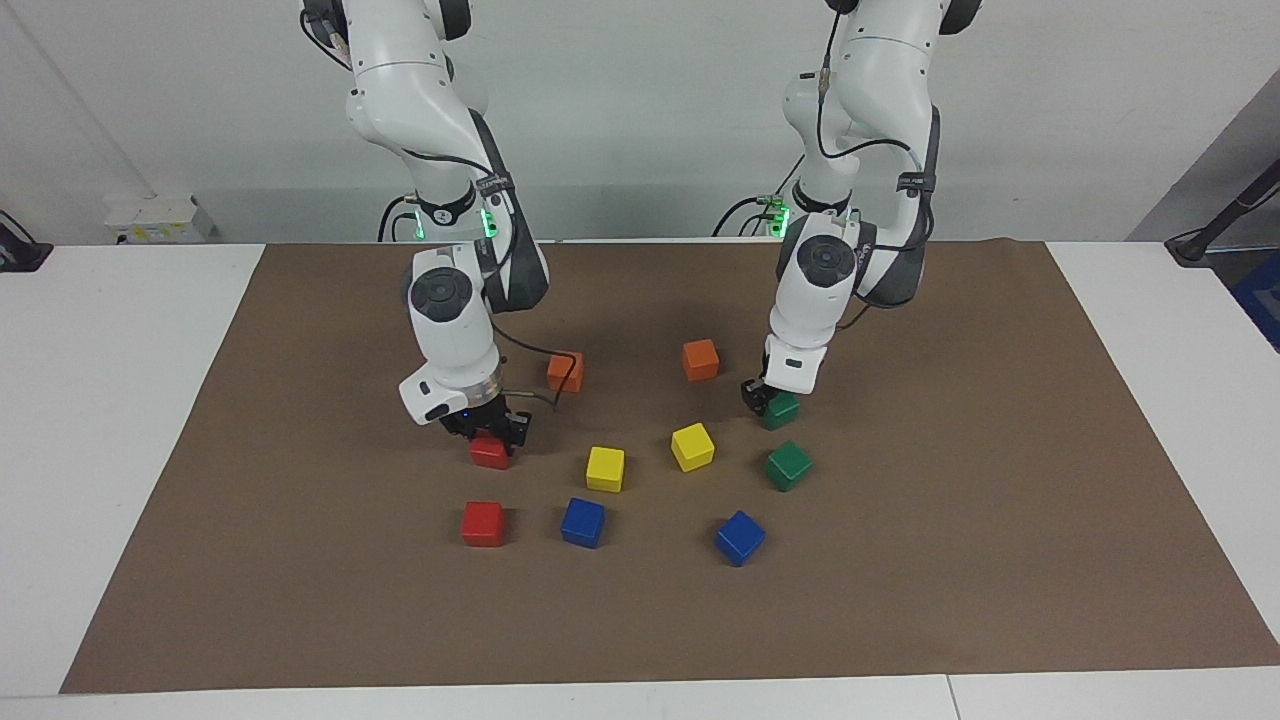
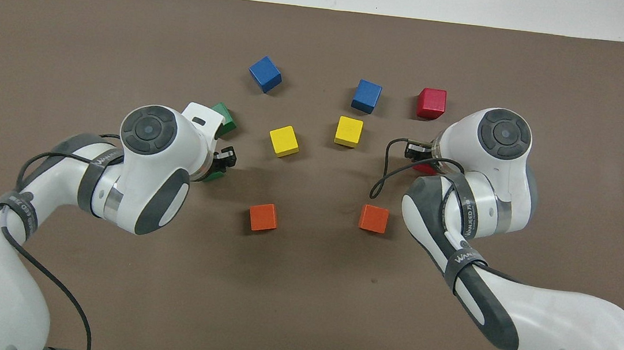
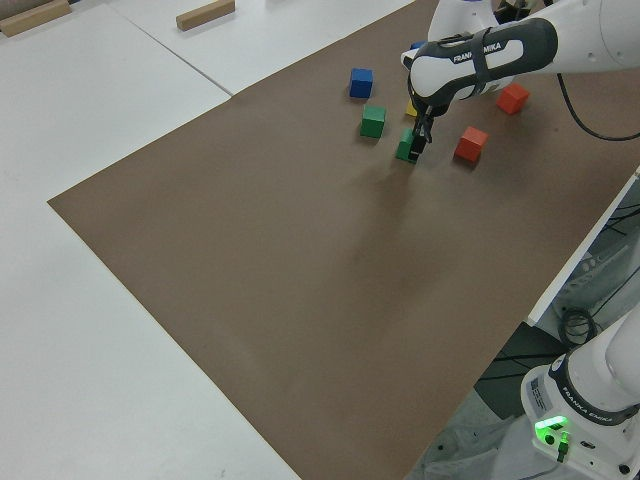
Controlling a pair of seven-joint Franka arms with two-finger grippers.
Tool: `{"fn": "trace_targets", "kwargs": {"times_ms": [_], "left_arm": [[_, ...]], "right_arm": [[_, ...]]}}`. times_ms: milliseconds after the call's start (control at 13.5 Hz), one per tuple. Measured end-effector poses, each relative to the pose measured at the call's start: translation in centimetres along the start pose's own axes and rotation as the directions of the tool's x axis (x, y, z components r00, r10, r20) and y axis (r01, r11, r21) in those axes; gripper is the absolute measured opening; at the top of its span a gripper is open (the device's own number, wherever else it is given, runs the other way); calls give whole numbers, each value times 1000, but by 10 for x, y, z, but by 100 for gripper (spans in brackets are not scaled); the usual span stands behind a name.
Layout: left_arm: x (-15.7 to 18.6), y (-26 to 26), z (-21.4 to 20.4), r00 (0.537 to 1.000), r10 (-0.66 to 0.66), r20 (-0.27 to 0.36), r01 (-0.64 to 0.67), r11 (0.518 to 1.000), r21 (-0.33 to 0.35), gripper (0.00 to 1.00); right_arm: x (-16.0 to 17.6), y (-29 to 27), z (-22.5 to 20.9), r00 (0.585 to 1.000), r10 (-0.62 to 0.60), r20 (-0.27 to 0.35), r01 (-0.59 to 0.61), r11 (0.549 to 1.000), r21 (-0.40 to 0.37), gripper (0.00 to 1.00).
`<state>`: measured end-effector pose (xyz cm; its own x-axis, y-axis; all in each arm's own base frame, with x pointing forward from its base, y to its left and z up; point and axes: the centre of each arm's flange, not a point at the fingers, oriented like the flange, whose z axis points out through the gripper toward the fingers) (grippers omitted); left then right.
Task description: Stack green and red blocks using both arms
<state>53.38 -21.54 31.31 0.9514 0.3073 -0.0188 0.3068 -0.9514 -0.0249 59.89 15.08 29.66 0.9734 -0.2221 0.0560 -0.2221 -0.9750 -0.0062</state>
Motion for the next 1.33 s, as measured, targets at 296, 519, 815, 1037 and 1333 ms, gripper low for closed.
{"fn": "trace_targets", "kwargs": {"times_ms": [296,519,815,1037,1333], "left_arm": [[94,-130,-31,971,239,-21,-239,971,-3,55],[121,-183,-9,943,330,-32,-331,944,-7,55],[126,-182,7,937,346,-44,-347,938,-13,56],[132,-173,-5,933,357,-51,-358,933,-16,88],[160,-124,-84,978,207,-19,-208,978,-26,100]], "right_arm": [[10,75,-7,995,-103,17,103,995,-6,55],[24,146,-36,987,-154,42,154,988,-1,55],[32,212,-66,973,-220,63,220,975,11,55],[27,239,-47,968,-249,20,249,969,3,55],[25,234,-25,967,-256,-4,256,967,-6,55]]}}
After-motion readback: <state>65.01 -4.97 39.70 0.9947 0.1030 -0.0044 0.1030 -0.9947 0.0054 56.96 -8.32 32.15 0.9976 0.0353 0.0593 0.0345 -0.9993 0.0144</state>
